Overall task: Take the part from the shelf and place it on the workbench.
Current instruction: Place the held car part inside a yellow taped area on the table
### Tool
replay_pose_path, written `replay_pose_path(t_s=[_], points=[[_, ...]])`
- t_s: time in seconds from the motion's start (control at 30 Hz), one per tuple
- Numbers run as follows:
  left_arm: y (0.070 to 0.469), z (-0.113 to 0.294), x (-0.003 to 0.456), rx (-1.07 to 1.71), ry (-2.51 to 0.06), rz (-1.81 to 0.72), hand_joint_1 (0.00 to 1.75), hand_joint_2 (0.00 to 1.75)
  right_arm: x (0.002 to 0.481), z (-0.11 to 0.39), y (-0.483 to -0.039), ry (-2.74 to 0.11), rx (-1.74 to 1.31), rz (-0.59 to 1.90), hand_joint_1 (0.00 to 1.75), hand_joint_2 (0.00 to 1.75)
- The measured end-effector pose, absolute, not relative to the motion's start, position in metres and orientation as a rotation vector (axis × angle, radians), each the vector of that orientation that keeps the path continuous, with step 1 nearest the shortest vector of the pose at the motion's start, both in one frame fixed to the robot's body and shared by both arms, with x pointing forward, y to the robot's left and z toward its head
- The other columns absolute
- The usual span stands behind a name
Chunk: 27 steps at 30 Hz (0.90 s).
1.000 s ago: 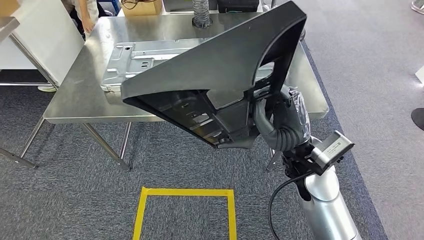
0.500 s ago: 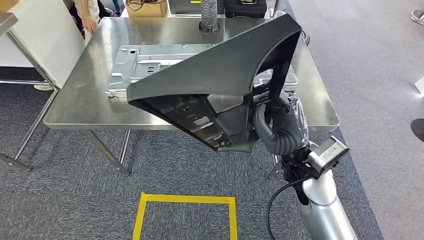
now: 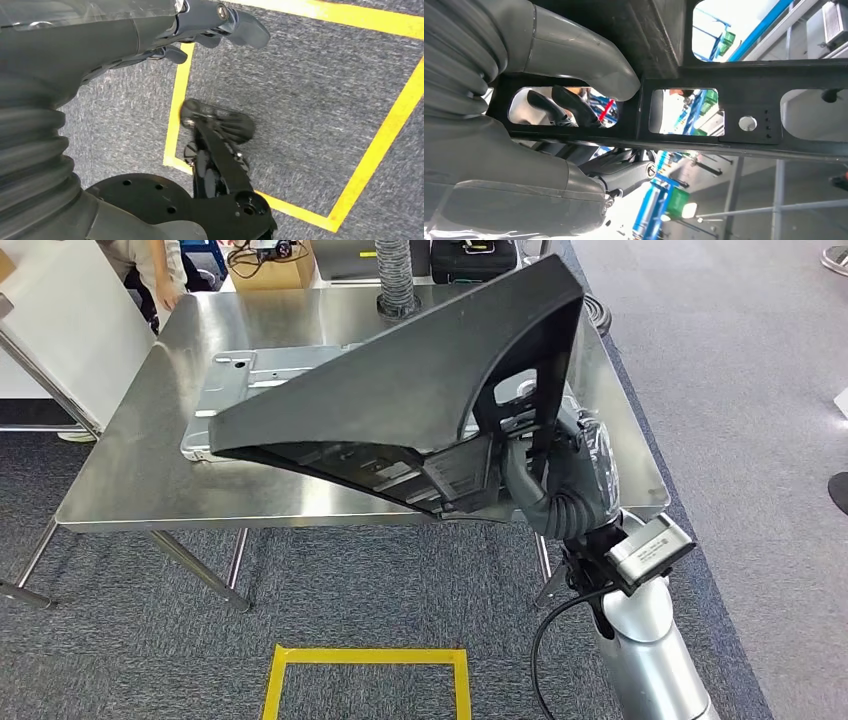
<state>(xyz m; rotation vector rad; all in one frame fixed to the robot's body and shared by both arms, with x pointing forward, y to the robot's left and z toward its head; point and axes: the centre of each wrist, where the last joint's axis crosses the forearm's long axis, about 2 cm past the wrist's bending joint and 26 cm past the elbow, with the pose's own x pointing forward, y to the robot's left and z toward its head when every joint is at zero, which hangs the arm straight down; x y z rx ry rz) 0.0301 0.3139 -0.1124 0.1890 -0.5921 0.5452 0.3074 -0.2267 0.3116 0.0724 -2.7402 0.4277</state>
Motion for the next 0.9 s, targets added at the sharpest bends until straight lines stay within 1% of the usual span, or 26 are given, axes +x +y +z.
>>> replay_pose_path(t_s=[0.4, 0.63, 0.9], points=[[0.314, -0.112, 0.031, 0.186, -0.596, 0.548, 0.00, 1.75, 0.308, 0.355, -0.232, -2.889, -0.001, 0.426, 1.75, 1.75], [0.309, -0.112, 0.031, 0.180, -0.593, 0.556, 0.00, 1.75, 0.305, 0.370, -0.234, -2.930, 0.027, 0.455, 1.75, 1.75], [0.308, -0.112, 0.032, 0.179, -0.596, 0.565, 0.00, 1.75, 0.305, 0.372, -0.232, -2.923, 0.086, 0.463, 1.75, 1.75]])
